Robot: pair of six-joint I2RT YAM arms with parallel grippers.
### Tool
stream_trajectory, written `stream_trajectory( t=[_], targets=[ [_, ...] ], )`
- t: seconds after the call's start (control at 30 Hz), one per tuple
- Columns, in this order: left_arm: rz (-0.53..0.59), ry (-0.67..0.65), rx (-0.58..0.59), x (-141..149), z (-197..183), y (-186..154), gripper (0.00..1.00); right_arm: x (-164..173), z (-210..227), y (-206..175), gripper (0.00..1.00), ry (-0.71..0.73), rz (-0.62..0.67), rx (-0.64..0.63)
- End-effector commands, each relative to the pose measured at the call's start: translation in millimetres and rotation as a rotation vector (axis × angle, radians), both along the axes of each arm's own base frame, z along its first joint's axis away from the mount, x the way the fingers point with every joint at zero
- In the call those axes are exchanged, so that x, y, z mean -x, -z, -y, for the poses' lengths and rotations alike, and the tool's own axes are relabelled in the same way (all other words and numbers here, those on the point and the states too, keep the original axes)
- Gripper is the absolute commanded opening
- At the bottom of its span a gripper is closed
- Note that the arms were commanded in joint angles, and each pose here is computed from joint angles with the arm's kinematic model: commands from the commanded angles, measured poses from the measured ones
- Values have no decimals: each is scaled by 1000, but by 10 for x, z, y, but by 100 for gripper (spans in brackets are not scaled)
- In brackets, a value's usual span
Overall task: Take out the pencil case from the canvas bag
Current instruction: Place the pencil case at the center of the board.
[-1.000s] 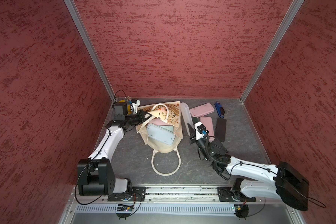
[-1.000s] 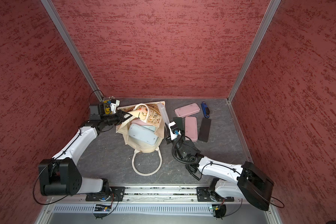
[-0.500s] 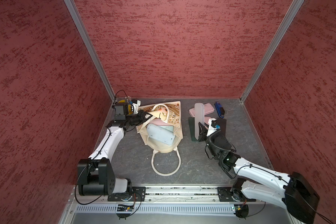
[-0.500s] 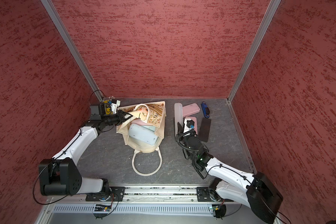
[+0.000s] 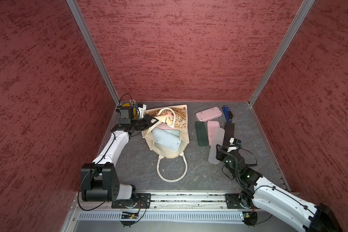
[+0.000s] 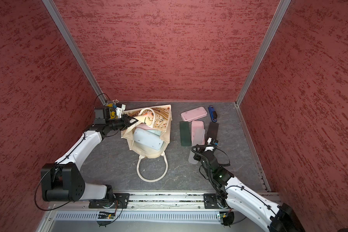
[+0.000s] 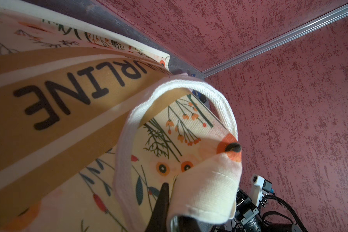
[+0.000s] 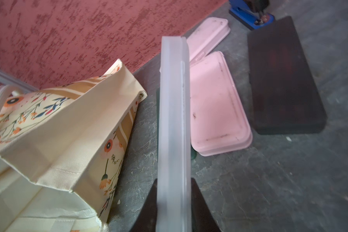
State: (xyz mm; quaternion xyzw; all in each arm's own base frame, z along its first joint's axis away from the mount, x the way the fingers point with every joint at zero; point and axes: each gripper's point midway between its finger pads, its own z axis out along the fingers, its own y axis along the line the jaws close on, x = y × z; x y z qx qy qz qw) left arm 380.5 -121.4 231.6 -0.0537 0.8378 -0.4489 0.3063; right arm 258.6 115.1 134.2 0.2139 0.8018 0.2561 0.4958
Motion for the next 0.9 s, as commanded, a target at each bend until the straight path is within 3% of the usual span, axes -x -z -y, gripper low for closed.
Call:
stream_trajectory(
  t=[0.0, 0.2, 0.4, 0.87],
  targets=[
    [-17, 1, -22, 26, 20, 50, 4, 116, 244, 230, 0, 157, -121, -137],
    [-16, 1, -23, 29, 20, 43, 4, 164, 453, 307, 0, 318, -127, -383],
    [-6, 3, -24, 38, 21, 9, 4, 172, 557, 436, 0, 451, -181, -529],
    [1, 9, -20, 48, 25, -27, 4, 80, 735, 715, 0, 644, -240, -664]
  ],
)
